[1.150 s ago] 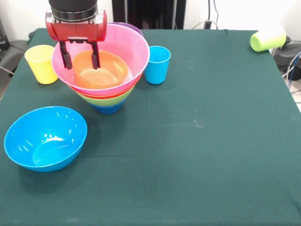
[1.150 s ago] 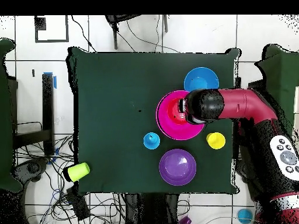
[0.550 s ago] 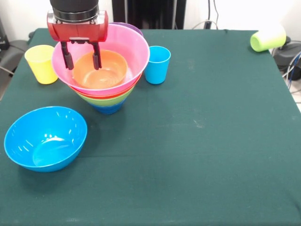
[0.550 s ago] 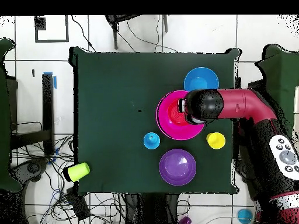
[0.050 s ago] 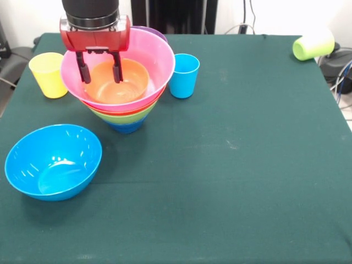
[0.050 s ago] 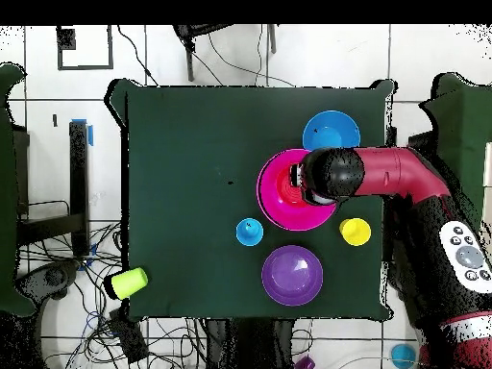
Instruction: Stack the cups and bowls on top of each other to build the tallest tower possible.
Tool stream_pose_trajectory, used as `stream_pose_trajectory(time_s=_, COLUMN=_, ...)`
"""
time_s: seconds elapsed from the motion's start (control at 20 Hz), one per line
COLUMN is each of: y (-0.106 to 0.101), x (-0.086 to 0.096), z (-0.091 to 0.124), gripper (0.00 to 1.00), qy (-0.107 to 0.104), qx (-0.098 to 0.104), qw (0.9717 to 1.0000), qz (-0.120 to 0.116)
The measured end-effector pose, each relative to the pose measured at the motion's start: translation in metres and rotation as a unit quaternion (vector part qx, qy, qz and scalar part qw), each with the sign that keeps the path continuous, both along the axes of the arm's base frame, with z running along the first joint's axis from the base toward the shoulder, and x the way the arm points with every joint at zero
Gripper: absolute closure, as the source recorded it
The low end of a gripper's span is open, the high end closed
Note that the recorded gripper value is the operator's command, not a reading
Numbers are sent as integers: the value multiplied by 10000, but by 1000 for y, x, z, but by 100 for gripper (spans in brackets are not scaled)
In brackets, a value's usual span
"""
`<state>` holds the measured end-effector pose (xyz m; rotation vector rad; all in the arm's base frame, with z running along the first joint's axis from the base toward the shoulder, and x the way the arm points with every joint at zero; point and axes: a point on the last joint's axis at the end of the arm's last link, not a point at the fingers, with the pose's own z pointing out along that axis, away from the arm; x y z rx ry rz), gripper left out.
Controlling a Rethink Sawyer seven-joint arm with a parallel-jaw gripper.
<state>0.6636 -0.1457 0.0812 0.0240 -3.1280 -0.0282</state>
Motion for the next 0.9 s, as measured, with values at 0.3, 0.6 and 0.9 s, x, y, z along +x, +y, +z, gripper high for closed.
stream_pose_trajectory(time_s=0.3, y=4, x=-3, z=-7, gripper=0, qy=55, qx=62, qw=10000, qz=18)
stream_pose_trajectory(time_s=0.6, y=6, x=-3, z=-6, gripper=0, qy=49, qx=70, qw=10000, qz=30)
stream_pose_trajectory(time_s=0.9, y=6, x=0, z=2, gripper=0, qy=0, qx=49, qw=10000, qz=27)
